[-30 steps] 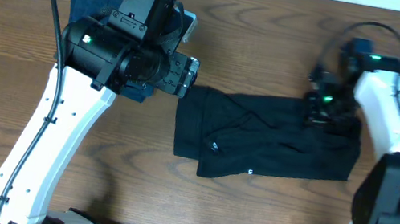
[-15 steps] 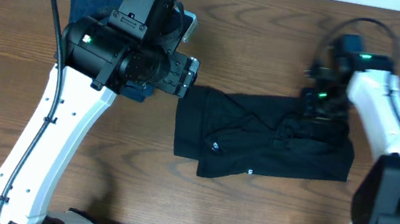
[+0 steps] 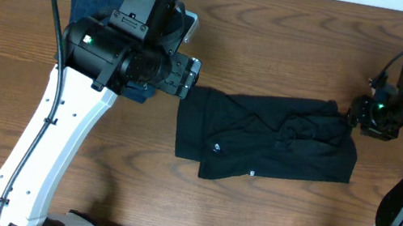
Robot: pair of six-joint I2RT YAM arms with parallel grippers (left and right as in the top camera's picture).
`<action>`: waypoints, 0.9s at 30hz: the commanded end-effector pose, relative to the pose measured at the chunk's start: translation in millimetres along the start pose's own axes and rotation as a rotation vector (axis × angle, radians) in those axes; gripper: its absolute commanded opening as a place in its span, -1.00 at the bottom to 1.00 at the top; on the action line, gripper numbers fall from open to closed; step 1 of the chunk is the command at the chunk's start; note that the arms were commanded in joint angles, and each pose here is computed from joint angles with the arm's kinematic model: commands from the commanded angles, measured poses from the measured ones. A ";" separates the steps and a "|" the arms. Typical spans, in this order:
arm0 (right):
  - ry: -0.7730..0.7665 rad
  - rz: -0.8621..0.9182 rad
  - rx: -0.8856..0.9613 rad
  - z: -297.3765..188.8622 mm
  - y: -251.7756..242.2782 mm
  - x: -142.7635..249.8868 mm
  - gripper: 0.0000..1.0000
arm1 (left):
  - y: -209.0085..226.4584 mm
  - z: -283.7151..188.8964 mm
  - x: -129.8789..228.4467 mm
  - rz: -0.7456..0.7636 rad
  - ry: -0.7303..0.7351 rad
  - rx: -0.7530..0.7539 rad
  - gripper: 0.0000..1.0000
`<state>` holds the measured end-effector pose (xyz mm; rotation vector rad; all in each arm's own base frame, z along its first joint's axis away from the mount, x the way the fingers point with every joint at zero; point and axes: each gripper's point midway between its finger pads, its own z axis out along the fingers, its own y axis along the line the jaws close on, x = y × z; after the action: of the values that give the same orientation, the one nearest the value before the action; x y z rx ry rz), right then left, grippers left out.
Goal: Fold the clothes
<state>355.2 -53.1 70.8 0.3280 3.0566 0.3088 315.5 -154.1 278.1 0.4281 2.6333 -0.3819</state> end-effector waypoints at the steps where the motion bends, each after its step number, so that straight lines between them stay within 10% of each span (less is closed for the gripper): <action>1: -0.002 -0.030 -0.056 4.9 15.1 7.6 -0.01 | 2.7 -5.5 -3.8 0.015 -0.022 -0.014 0.60; 4: 0.012 -0.038 -0.021 16.6 11.7 13.6 -0.10 | 2.7 -5.5 -3.9 0.015 -0.022 -0.014 0.60; 9: -0.002 -0.097 -0.191 19.5 46.8 14.6 -0.98 | 2.7 -5.5 -4.1 0.015 -0.023 -0.013 0.60; 22: -0.038 -0.378 -0.297 -2.4 131.3 33.6 -0.87 | 2.4 -5.3 -7.2 0.017 -0.035 -0.013 0.60; 27: -0.027 -0.489 -0.308 3.9 166.5 46.0 -0.06 | 2.2 -5.4 -8.8 0.018 -0.041 -0.012 0.60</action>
<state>346.0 95.9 93.8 -0.3174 2.9044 0.6813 319.8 -155.8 280.7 0.4273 2.6117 -0.3857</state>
